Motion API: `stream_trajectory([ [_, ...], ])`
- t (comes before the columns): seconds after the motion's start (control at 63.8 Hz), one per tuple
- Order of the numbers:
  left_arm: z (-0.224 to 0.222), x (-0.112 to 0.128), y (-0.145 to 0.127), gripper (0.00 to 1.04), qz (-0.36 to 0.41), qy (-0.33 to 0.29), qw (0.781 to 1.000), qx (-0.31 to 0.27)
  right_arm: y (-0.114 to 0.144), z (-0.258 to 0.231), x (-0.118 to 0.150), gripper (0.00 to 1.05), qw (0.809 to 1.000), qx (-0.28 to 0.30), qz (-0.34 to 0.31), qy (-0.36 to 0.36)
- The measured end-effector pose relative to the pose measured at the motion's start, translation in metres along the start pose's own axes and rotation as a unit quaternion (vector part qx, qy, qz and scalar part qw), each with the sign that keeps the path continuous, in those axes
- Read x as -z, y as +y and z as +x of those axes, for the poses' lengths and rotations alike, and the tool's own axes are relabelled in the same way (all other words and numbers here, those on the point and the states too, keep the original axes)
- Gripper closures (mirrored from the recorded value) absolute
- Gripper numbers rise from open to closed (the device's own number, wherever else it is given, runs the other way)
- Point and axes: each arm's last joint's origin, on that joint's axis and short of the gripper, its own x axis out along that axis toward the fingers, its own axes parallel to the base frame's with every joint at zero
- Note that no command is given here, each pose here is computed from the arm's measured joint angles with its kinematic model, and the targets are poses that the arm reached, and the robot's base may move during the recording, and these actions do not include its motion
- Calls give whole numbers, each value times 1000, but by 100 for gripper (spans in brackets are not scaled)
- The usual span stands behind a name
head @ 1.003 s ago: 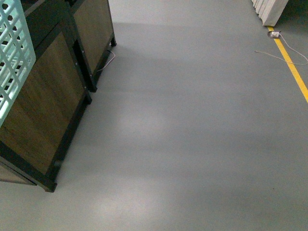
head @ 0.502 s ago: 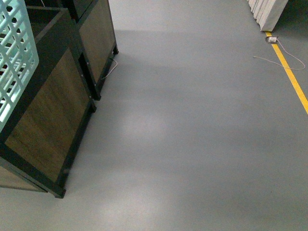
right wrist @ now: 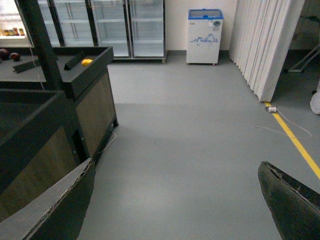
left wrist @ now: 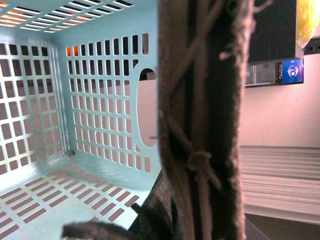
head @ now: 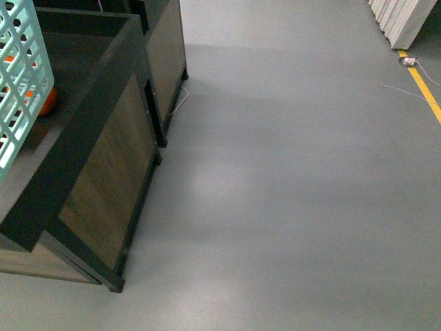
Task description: Pick lemon and mango into basket
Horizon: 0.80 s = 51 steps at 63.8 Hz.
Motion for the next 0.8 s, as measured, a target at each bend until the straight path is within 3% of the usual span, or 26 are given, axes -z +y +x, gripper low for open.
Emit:
stream_trajectory([
  [0.799,0,0,0,100,1,-1,1000,-1,0,0,0,9,1000,-1,0,0],
])
